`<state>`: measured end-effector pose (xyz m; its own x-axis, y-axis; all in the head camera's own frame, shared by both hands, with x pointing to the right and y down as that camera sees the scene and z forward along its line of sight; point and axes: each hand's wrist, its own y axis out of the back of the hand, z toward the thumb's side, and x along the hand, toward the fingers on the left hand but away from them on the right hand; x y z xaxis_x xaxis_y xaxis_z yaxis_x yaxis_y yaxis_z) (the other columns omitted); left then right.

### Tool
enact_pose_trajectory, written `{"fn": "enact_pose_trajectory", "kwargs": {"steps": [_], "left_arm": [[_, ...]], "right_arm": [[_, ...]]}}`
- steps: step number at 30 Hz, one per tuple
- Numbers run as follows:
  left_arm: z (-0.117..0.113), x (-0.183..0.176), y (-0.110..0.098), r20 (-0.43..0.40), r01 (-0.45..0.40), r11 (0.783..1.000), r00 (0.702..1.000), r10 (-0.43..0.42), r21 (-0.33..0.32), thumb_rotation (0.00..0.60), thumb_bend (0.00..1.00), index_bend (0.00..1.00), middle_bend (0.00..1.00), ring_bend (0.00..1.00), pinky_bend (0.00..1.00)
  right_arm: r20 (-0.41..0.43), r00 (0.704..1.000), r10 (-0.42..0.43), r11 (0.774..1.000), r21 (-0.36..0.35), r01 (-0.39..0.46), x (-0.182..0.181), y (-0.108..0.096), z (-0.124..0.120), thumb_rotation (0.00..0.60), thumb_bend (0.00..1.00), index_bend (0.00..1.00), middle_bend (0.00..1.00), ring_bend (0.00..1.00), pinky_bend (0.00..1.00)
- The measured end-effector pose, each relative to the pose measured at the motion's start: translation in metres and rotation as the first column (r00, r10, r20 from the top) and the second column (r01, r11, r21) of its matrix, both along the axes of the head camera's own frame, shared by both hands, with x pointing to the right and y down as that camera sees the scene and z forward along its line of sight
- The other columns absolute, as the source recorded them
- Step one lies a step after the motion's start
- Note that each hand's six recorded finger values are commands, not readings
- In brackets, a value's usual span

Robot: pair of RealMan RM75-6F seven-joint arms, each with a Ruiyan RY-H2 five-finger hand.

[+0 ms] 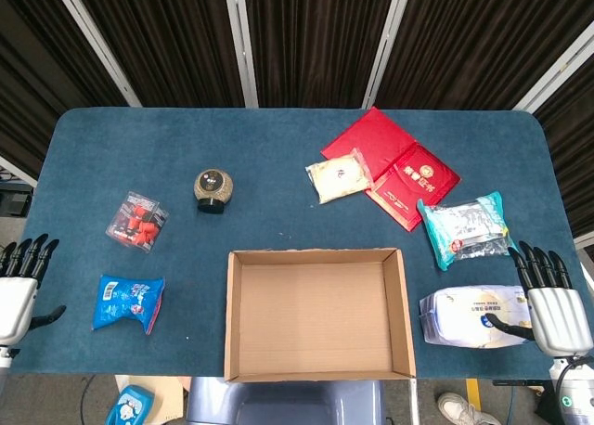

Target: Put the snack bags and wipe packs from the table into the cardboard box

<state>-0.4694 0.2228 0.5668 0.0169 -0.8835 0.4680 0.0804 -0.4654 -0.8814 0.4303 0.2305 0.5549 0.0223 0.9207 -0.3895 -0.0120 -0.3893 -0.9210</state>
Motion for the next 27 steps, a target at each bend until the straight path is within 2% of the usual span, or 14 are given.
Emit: {"fn": "enact_pose_trajectory", "kwargs": {"steps": [5, 10, 17, 23, 27], "left_arm": [[0.007, 0.007, 0.004, 0.002, -0.011, 0.998, 1.0, 0.011, -0.063, 0.6, 0.0, 0.13, 0.0, 0.08, 0.14], [0.021, 0.02, 0.009, 0.003, -0.033, 0.987, 0.999, 0.033, -0.156, 0.6, 0.02, 0.21, 0.07, 0.16, 0.21], [0.05, 0.046, 0.014, 0.004, -0.055, 0.958, 0.998, 0.059, -0.282, 0.6, 0.03, 0.23, 0.1, 0.18, 0.23], [0.072, 0.064, 0.018, 0.012, -0.067, 0.937, 0.997, 0.075, -0.344, 0.6, 0.03, 0.25, 0.11, 0.18, 0.23], [0.084, 0.072, 0.019, 0.025, -0.073, 0.926, 0.996, 0.088, -0.37, 0.6, 0.07, 0.27, 0.13, 0.19, 0.23]], "right_arm": [[-0.001, 1.0, -0.004, 1.0, -0.003, 0.004, -0.001, 0.001, 0.001, 0.6, 0.03, 0.0, 0.0, 0.0, 0.0], [0.002, 1.0, -0.002, 1.0, -0.005, 0.002, -0.001, 0.0, 0.001, 0.6, 0.03, 0.0, 0.0, 0.0, 0.0], [0.006, 1.0, -0.003, 1.0, -0.008, 0.003, -0.001, 0.0, 0.001, 0.6, 0.03, 0.0, 0.0, 0.0, 0.0], [0.008, 1.0, -0.007, 1.0, -0.008, 0.007, -0.002, 0.0, 0.001, 0.6, 0.03, 0.0, 0.0, 0.0, 0.0], [0.011, 1.0, -0.005, 1.0, -0.008, 0.005, -0.002, 0.0, 0.001, 0.6, 0.03, 0.0, 0.0, 0.0, 0.0]]}}
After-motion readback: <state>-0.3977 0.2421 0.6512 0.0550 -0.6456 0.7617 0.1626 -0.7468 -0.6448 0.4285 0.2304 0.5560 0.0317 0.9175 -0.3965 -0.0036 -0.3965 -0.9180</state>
